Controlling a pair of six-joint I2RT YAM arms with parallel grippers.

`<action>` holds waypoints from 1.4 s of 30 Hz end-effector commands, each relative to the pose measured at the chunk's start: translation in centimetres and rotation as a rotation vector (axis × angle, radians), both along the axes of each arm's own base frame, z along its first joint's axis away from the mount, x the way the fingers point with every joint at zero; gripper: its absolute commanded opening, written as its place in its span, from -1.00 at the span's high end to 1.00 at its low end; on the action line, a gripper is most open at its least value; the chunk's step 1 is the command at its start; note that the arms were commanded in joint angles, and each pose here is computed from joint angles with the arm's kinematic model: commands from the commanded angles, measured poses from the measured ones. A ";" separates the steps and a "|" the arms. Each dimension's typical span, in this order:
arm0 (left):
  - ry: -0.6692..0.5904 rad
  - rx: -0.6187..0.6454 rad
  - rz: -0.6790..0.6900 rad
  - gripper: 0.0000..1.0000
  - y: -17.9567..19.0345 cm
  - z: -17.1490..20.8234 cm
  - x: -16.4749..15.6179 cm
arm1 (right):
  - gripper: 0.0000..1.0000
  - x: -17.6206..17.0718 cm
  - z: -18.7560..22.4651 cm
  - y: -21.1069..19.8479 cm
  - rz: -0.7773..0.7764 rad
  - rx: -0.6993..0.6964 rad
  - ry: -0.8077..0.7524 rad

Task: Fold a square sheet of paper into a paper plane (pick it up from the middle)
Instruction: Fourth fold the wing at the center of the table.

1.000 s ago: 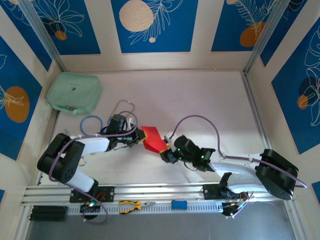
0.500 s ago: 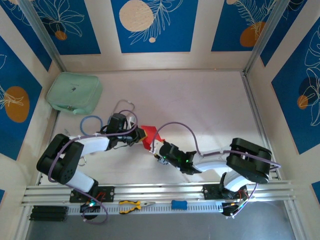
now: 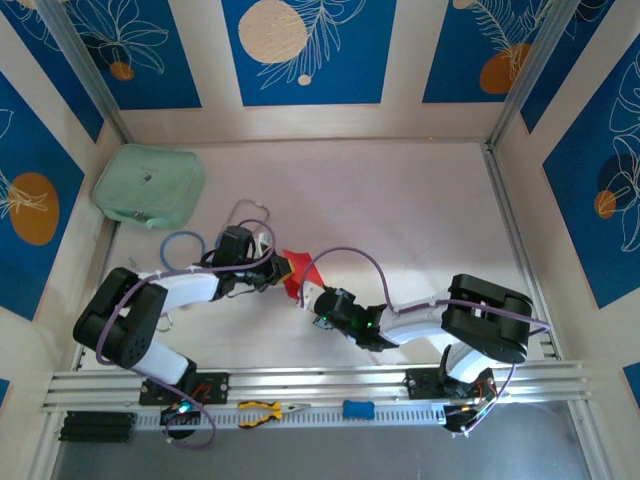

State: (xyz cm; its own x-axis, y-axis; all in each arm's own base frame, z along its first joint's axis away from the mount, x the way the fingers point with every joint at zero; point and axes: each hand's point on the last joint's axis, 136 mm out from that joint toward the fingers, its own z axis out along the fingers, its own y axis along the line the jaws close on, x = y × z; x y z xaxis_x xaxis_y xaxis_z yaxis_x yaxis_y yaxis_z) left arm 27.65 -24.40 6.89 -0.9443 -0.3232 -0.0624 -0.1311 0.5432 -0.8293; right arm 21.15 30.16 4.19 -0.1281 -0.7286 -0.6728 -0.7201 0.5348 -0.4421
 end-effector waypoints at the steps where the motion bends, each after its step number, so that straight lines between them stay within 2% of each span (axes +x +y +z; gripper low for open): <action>1: -0.013 0.001 -0.005 0.88 -0.1 0.6 0.3 | 0.56 0.0 0.5 0.3 -0.022 0.035 0.001; 14: -0.012 0.006 0.002 0.88 0.0 0.6 0.3 | 0.60 0.4 0.3 0.5 -0.052 0.079 0.057; 29: -0.012 0.008 0.001 0.88 -0.1 0.6 0.3 | 0.55 0.9 0.4 0.6 -0.069 0.104 0.073; 38: -0.012 0.010 0.002 0.87 -0.1 0.6 0.4 | 0.71 0.8 0.1 0.4 -0.077 0.107 0.094; 42: -0.012 0.018 0.002 0.78 0.0 0.6 0.3 | 0.77 0.5 -0.1 0.4 -0.076 0.112 0.113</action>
